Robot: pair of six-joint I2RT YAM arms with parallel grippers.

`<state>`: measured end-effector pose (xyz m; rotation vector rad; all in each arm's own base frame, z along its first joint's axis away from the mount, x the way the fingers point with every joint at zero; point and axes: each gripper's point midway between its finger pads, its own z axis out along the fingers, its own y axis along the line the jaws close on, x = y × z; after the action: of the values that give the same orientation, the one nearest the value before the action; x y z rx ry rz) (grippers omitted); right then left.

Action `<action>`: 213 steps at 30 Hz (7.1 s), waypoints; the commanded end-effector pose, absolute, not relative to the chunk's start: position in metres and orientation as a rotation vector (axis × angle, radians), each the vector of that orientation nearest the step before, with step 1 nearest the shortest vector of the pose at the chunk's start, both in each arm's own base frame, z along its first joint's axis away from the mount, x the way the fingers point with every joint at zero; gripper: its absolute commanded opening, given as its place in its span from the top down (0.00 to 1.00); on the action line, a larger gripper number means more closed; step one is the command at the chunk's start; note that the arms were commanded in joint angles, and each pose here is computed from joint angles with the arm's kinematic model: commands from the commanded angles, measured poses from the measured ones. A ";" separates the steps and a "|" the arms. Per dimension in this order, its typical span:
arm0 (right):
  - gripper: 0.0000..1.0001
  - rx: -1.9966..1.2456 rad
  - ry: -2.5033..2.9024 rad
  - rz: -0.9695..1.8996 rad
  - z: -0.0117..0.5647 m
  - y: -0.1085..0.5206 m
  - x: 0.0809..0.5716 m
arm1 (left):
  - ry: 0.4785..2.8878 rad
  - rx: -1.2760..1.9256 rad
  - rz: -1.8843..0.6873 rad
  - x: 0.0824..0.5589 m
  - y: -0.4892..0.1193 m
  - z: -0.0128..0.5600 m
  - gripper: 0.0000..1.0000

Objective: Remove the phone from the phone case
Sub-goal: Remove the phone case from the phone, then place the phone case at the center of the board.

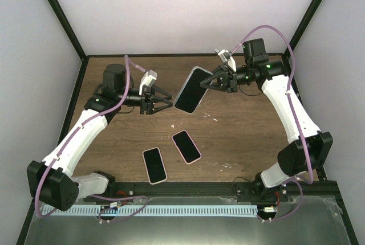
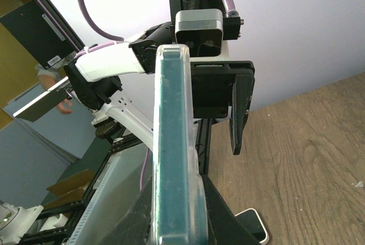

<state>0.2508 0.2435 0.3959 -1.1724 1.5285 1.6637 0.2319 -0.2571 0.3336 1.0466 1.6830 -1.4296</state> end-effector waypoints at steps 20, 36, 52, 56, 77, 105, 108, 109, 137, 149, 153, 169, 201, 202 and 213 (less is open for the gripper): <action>0.99 -1.203 1.416 1.777 0.413 0.242 0.234 | 1.632 1.112 -1.512 0.215 -0.261 0.338 0.45; 0.99 -1.204 1.390 1.832 0.417 0.241 0.225 | 1.720 1.029 -1.361 0.243 -0.262 0.326 0.52; 0.99 -1.260 1.402 1.841 0.402 0.260 0.210 | 1.656 1.085 -1.389 0.267 -0.292 0.347 0.65; 0.99 -1.259 1.469 1.791 0.383 0.266 0.226 | 1.623 1.128 -1.459 0.257 -0.310 0.354 0.66; 0.76 -1.207 1.683 1.593 0.329 0.277 0.336 | 1.828 0.761 -1.708 0.298 -0.295 0.309 1.00; 0.32 -1.037 1.585 0.461 0.340 0.295 0.374 | 2.098 -0.402 -1.765 0.407 -0.239 0.249 1.00; 0.34 -1.103 1.549 0.393 0.331 0.311 0.358 | 2.119 -0.494 -1.777 0.409 -0.238 0.242 1.00; 0.33 -1.120 1.533 0.367 0.328 0.316 0.353 | 2.137 -0.527 -1.775 0.409 -0.237 0.238 1.00; 0.52 -1.208 1.436 0.077 0.283 0.350 0.361 | 2.135 -0.466 -1.778 0.400 -0.245 0.246 1.00; 0.71 -1.229 1.271 -0.219 0.276 0.340 0.384 | 2.116 -0.396 -1.817 0.398 -0.254 0.255 1.00; 0.71 -1.249 1.245 -0.280 0.267 0.340 0.391 | 2.104 -0.374 -1.835 0.397 -0.257 0.258 1.00; 0.99 -1.112 1.280 -0.153 0.337 0.340 0.387 | 2.182 -0.402 -1.719 0.398 -0.246 0.231 1.00; 0.99 -0.908 1.445 -0.152 0.355 0.236 0.377 | 2.620 -0.150 -1.230 0.408 -0.249 0.090 1.00; 0.99 -0.909 1.450 -0.152 0.353 0.235 0.377 | 2.635 -0.155 -1.222 0.408 -0.250 0.084 1.00; 0.99 -0.917 1.475 -0.154 0.341 0.233 0.380 | 2.787 -0.194 -1.037 0.405 -0.239 0.030 0.88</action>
<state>0.3815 0.2381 0.3075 -0.9950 1.5447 -0.1610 0.4037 -0.2427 0.0378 -0.2207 2.7562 -1.1296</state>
